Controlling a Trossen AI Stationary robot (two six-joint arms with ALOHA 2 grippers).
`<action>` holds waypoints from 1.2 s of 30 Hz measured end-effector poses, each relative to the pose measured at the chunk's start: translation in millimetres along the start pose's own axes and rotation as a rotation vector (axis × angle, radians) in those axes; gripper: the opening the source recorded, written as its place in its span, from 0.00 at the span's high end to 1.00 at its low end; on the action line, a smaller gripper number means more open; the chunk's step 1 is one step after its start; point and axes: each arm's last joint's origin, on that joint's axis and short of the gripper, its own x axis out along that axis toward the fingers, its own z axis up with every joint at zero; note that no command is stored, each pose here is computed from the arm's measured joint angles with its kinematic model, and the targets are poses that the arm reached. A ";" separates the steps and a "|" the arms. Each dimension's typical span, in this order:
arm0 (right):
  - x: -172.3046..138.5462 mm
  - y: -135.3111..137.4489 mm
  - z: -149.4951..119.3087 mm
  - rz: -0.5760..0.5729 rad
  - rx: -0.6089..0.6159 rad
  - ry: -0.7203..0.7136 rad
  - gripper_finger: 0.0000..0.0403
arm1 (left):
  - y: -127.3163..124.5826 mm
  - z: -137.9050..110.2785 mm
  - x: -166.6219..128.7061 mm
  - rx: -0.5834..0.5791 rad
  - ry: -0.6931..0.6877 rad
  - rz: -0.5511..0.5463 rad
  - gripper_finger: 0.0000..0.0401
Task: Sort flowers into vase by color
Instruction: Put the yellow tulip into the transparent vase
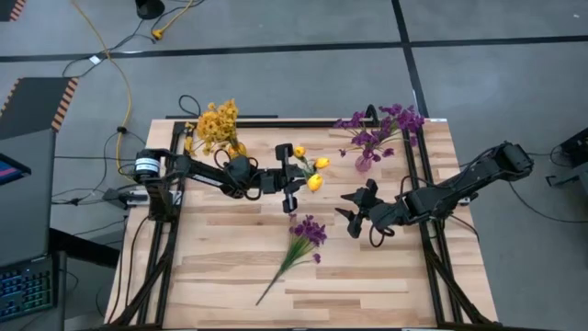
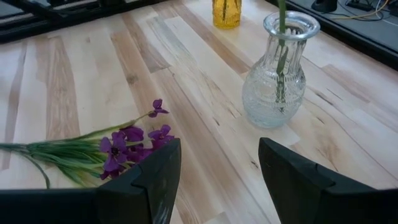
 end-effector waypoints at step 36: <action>0.0 0.2 0.2 0.002 -0.001 -0.002 0.40 | -10.3 -39.6 2.9 -0.214 0.301 0.298 0.81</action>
